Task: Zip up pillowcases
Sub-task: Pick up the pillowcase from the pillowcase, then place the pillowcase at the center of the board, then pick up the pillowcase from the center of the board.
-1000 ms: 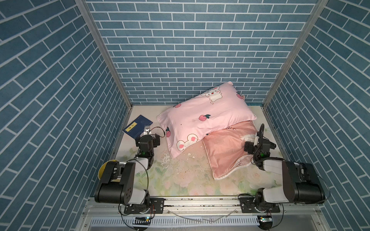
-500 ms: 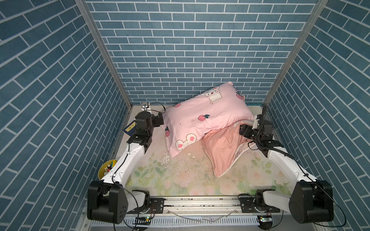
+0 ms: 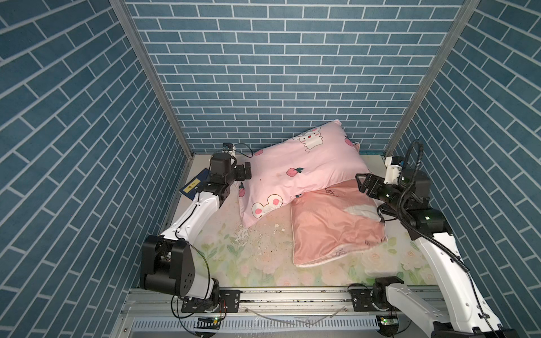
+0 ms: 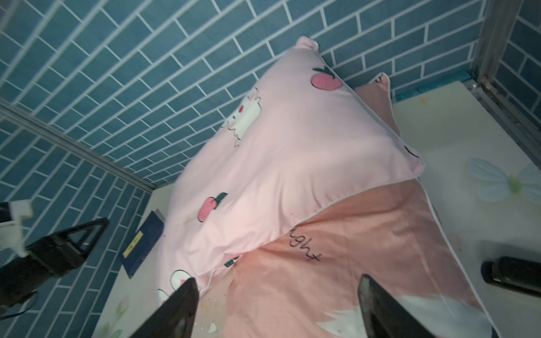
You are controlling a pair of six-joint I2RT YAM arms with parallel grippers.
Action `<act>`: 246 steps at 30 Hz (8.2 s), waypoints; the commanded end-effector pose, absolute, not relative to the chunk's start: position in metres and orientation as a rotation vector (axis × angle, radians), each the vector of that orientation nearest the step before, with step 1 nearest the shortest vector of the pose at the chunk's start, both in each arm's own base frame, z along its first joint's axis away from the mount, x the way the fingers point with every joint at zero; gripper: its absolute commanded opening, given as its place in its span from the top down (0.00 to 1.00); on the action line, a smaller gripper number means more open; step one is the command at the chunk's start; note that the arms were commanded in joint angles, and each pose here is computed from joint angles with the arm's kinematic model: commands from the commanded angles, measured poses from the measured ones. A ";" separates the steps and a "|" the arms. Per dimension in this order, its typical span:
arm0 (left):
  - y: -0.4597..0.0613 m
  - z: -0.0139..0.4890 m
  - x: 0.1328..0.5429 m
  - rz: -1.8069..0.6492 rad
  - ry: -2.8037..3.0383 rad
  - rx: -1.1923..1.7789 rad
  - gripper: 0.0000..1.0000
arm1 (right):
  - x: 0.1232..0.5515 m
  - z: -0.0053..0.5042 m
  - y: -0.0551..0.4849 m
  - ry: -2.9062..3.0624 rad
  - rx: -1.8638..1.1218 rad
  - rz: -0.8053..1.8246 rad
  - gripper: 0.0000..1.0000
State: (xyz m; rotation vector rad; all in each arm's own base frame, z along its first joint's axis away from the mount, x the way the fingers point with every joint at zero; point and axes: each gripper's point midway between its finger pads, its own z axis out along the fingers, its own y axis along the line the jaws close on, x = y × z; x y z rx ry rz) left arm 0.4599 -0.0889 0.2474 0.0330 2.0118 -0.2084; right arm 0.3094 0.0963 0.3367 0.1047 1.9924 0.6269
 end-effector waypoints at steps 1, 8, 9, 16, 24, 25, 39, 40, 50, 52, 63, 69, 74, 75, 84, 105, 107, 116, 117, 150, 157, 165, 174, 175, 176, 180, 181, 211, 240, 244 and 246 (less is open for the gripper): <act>-0.106 0.256 0.467 -0.262 1.999 0.054 0.01 | 0.313 0.318 0.134 2.087 0.021 0.762 0.15; -0.134 0.263 0.476 -0.330 2.006 0.110 0.01 | 0.372 0.259 0.208 2.115 0.075 1.020 0.17; -0.139 0.263 0.478 -0.347 2.009 0.123 0.01 | 0.379 0.252 0.215 2.113 0.087 1.037 0.17; -0.166 0.263 0.503 -0.427 2.059 0.231 0.02 | 0.403 0.197 0.255 2.183 0.170 1.124 0.17; -0.188 0.253 0.546 -0.421 2.112 0.383 0.02 | 0.427 0.139 0.258 2.290 0.338 1.037 0.17; -0.193 0.250 0.553 -0.419 2.110 0.429 0.03 | 0.431 0.135 0.259 2.296 0.346 1.025 0.20; -0.254 0.231 0.624 -0.685 2.026 0.593 0.00 | 0.408 0.122 0.241 2.389 0.264 0.884 1.00; -0.255 0.228 0.626 -0.695 2.028 0.583 0.00 | 0.405 0.122 0.241 2.391 0.253 0.890 1.00; -0.263 0.188 0.620 -0.755 2.118 0.581 0.00 | 0.385 0.134 0.235 2.406 0.146 0.870 1.00; -0.266 0.179 0.617 -0.717 2.139 0.602 0.00 | 0.383 0.136 0.234 2.406 0.134 0.863 1.00; -0.288 0.132 0.607 -0.630 2.230 0.662 0.09 | 0.383 0.139 0.238 2.411 0.087 0.867 1.00; -0.296 0.125 0.600 -0.615 2.258 0.677 0.71 | 0.389 0.146 0.250 2.412 0.046 0.921 1.00; -0.290 0.176 0.594 -0.607 2.194 0.652 1.00 | 0.393 0.175 0.256 2.353 -0.039 0.939 1.00; -0.288 0.194 0.593 -0.615 2.160 0.627 1.00 | 0.393 0.184 0.257 2.332 -0.061 0.945 1.00; -0.245 0.319 0.556 -0.589 1.925 0.408 1.00 | 0.398 0.260 0.263 2.156 -0.274 0.913 1.00; -0.050 0.242 0.399 -0.296 2.042 -0.315 1.00 | 0.452 0.231 0.372 2.191 -0.577 1.214 1.00; -0.041 0.230 0.409 -0.273 2.056 -0.344 1.00 | 0.463 0.216 0.371 2.219 -0.538 1.178 1.00; -0.020 0.174 0.482 -0.199 2.101 -0.439 1.00 | 0.509 0.154 0.372 2.357 -0.457 1.076 1.00; -0.017 0.167 0.488 -0.176 2.113 -0.453 1.00 | 0.512 0.151 0.371 2.369 -0.448 1.070 1.00; -0.217 0.146 0.374 -0.641 2.336 0.019 0.36 | 0.233 0.115 0.317 2.459 -0.813 1.400 0.32; -0.221 0.113 0.397 -0.577 2.385 -0.024 0.37 | 0.229 0.082 0.316 2.579 -0.756 1.230 0.32; -0.212 0.107 0.406 -0.529 2.366 -0.085 0.38 | 0.206 0.061 0.293 2.692 -0.743 1.143 0.31; -0.207 0.101 0.408 -0.533 2.356 -0.126 0.38 | 0.177 0.057 0.328 2.677 -0.754 1.396 0.31; -0.207 0.101 0.408 -0.535 2.352 -0.127 0.38 | 0.174 0.053 0.327 2.696 -0.747 1.392 0.31; -0.206 0.101 0.409 -0.534 2.351 -0.131 0.38 | 0.170 0.050 0.326 2.711 -0.737 1.396 0.31; -0.206 0.099 0.409 -0.543 2.345 -0.139 0.39 | 0.156 0.047 0.325 2.725 -0.704 1.441 0.31; -0.205 0.098 0.410 -0.543 2.347 -0.142 0.39 | 0.153 0.048 0.324 2.726 -0.692 1.456 0.31; -0.191 0.108 0.402 -0.472 2.350 -0.104 0.32 | 0.146 0.054 0.317 2.720 -0.560 1.480 0.82; -0.282 0.162 0.217 -1.189 2.479 0.169 0.52 | 0.149 0.104 0.308 2.683 -0.703 1.446 1.00; -0.288 0.146 0.214 -1.266 2.490 0.103 0.62 | 0.156 0.115 0.309 2.644 -0.639 1.549 1.00; -0.292 0.141 0.212 -1.301 2.501 0.096 0.63 | 0.163 0.121 0.311 2.615 -0.603 1.590 1.00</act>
